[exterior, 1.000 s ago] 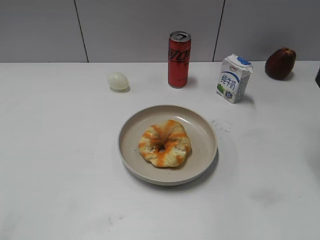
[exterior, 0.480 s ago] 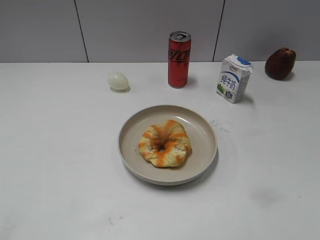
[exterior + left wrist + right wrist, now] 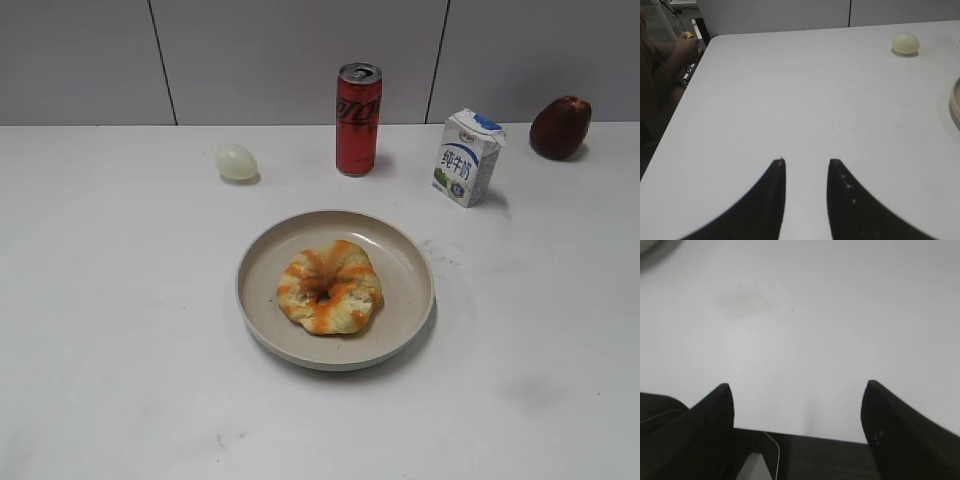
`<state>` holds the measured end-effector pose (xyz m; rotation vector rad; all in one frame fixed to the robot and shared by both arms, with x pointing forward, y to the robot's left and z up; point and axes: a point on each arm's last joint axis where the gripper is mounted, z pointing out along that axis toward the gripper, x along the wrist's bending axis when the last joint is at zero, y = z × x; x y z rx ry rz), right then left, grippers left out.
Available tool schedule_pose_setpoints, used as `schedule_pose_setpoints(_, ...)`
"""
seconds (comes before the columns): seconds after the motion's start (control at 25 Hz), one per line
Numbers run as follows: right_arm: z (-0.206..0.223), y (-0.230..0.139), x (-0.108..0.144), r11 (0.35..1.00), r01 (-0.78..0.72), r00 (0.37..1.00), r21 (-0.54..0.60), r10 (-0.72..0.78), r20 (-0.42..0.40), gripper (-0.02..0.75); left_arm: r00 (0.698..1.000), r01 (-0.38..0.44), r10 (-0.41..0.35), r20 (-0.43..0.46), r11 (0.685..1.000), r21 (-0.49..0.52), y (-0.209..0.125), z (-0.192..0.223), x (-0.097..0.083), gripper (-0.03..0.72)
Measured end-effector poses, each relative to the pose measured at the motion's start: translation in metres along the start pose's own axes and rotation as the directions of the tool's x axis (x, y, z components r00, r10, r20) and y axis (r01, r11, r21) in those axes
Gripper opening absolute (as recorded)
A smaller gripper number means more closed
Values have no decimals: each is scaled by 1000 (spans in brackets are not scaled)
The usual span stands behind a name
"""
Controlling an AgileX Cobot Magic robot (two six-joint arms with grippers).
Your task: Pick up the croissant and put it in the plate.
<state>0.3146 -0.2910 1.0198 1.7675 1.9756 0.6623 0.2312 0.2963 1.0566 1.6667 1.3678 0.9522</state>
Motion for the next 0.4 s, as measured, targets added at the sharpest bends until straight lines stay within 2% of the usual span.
schedule_pose_setpoints(0.16, -20, -10, 2, 988, 4, 1000, -154, -3, 10, 593, 1000, 0, 0, 0, 1000, 0, 0, 0, 0, 228)
schedule_pose_setpoints(0.4, -43, -29, 5, 934, 20, 1000, -357, -12, 26, 591, 1000, 0, 0, 0, 1000, 0, 0, 0, 0, 228)
